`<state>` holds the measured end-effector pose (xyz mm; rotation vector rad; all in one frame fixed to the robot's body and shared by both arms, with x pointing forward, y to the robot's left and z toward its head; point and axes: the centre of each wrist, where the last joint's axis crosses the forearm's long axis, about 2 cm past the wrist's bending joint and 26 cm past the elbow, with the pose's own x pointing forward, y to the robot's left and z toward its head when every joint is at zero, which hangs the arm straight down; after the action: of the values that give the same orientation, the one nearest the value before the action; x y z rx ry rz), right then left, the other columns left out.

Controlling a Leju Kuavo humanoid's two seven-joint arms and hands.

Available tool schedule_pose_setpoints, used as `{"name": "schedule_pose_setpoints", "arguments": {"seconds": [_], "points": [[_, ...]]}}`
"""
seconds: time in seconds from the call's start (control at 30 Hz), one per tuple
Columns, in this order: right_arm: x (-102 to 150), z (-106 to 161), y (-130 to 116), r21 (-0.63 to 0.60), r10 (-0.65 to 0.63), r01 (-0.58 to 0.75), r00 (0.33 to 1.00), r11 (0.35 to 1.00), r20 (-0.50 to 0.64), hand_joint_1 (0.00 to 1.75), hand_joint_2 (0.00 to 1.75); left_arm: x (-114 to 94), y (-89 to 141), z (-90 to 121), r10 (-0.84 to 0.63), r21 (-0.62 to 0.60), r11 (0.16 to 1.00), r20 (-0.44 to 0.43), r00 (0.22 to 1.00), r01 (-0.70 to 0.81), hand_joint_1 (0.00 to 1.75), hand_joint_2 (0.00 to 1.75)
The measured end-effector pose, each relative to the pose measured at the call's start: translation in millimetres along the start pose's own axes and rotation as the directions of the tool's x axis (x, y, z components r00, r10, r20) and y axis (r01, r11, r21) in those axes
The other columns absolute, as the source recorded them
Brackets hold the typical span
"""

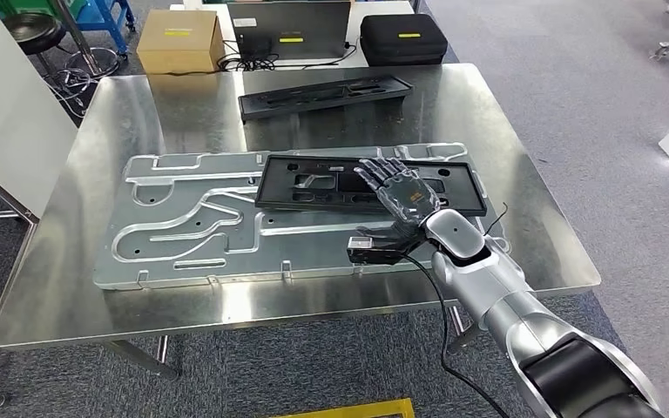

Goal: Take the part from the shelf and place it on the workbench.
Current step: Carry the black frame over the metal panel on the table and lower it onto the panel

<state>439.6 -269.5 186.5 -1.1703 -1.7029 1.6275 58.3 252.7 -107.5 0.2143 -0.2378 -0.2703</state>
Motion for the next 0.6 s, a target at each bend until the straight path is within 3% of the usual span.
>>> {"name": "schedule_pose_setpoints", "arguments": {"seconds": [0.2, 0.37, 0.6], "points": [[-3, -3, -4, -0.004, 0.015, -0.015, 1.0, 1.0, -0.01, 0.0, 0.0, 0, -1, 0, 0.003, -0.006, 1.0, 0.001, 1.0, -0.003, 0.0, 0.0], [-23, 4, -12, -0.029, 0.034, -0.036, 0.997, 0.999, -0.064, 0.0, 0.0, -1, -3, 1, 0.002, -0.012, 1.0, 0.006, 1.0, -0.002, 0.0, 0.0], [-82, 58, -27, -0.165, -0.005, -0.032, 0.976, 0.986, -0.218, 0.0, 0.0, -4, -3, 1, 0.0, -0.016, 1.0, 0.008, 1.0, 0.0, 0.0, 0.0]]}}
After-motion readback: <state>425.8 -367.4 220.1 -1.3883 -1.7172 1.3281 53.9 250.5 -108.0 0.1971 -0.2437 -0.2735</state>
